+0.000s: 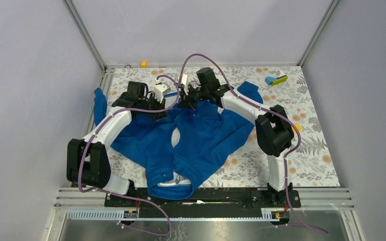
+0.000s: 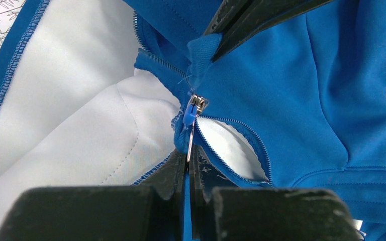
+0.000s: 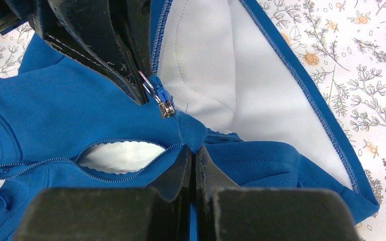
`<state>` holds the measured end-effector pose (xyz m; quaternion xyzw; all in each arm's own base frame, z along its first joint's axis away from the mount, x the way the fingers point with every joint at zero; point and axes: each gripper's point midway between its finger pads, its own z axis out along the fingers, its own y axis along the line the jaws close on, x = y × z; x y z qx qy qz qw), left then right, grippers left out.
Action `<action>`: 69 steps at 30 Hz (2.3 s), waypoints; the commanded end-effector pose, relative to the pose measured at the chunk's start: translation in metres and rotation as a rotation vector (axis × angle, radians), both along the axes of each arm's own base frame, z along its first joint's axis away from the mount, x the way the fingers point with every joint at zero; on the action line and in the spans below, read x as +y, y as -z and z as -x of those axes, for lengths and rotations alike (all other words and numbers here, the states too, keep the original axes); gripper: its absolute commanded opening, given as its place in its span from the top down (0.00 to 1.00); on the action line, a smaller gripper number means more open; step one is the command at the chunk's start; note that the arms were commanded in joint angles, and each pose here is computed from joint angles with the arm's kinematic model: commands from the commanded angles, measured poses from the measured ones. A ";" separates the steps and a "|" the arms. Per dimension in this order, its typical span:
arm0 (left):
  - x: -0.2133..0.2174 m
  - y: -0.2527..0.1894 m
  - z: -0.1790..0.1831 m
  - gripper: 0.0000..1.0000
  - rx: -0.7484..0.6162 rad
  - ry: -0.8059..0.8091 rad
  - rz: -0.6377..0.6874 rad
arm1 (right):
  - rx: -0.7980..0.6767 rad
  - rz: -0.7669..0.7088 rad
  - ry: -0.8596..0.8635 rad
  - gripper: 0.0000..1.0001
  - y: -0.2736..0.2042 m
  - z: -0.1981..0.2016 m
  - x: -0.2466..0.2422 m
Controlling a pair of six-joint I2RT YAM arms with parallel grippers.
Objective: Zip up the jacket
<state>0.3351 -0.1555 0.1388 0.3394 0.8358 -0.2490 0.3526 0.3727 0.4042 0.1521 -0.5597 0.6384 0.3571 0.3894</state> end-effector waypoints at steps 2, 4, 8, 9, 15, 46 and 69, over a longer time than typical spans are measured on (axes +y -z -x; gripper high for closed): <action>-0.006 -0.019 -0.007 1.00 -0.051 0.022 0.033 | -0.043 -0.042 -0.034 1.00 -0.022 0.003 0.013; -0.006 -0.018 -0.008 1.00 -0.049 0.021 0.034 | -0.042 -0.043 -0.038 1.00 -0.021 0.004 0.013; -0.006 -0.018 -0.007 1.00 -0.048 0.022 0.033 | -0.044 -0.042 -0.039 1.00 -0.022 0.004 0.012; -0.006 -0.018 -0.007 1.00 -0.048 0.023 0.034 | -0.045 -0.042 -0.037 1.00 -0.022 0.004 0.012; -0.007 -0.016 -0.007 1.00 -0.039 0.027 0.036 | -0.047 -0.074 -0.044 1.00 -0.029 0.007 0.014; -0.005 -0.013 -0.009 1.00 -0.030 0.016 0.027 | -0.074 -0.137 -0.031 1.00 -0.042 0.007 -0.001; -0.005 -0.016 -0.009 1.00 -0.039 0.019 0.031 | -0.042 -0.082 -0.049 1.00 -0.026 0.010 -0.003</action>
